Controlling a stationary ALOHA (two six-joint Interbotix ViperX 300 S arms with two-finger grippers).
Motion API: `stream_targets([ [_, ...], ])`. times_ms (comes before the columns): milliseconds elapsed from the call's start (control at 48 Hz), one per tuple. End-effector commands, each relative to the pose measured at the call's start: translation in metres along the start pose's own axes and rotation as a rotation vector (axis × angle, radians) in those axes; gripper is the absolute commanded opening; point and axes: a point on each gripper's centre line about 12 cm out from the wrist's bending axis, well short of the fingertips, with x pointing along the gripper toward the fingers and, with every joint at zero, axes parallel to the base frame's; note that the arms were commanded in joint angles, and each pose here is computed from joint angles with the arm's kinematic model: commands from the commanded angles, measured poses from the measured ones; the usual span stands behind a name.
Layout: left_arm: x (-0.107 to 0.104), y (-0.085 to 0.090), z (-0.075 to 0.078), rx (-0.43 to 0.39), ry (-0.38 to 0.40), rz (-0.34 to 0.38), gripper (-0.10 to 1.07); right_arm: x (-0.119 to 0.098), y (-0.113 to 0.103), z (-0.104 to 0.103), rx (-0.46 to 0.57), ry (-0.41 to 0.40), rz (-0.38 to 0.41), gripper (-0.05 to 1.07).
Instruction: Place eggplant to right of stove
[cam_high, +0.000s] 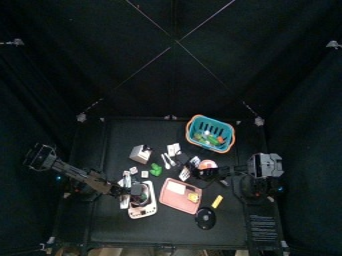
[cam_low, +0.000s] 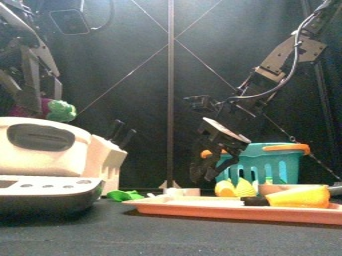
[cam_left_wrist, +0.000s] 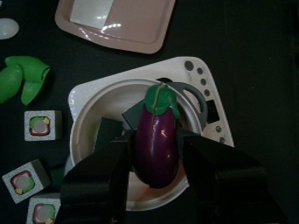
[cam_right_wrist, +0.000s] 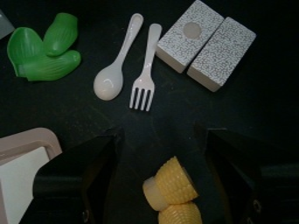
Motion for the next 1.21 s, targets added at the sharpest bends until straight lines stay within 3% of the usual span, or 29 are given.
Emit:
stream_targets([
  [0,-0.005,-0.001,0.011,-0.002,-0.037,-0.008,0.67,-0.005,0.001,0.009,0.002,-0.027,0.008,0.95],
  [208,-0.013,0.007,0.033,-0.018,-0.094,0.016,0.67,-0.023,-0.004,0.019,0.023,-0.072,0.007,0.95],
  [396,-0.026,0.037,0.059,-0.096,-0.168,0.078,0.67,-0.031,-0.010,0.017,0.047,-0.075,-0.026,0.95],
  [521,-0.037,0.066,0.079,-0.168,-0.226,0.141,0.67,-0.036,-0.015,0.017,0.058,-0.084,-0.062,0.95],
  [688,-0.042,0.117,0.098,-0.270,-0.216,0.279,0.67,-0.051,-0.028,0.004,0.072,-0.080,-0.105,0.95],
  [896,-0.049,0.172,0.125,-0.313,-0.235,0.426,0.67,-0.067,-0.043,-0.006,0.126,-0.074,-0.136,0.95],
  [1188,-0.033,0.223,0.160,-0.371,-0.240,0.508,0.67,-0.066,-0.046,-0.008,0.109,-0.074,-0.142,0.95],
])
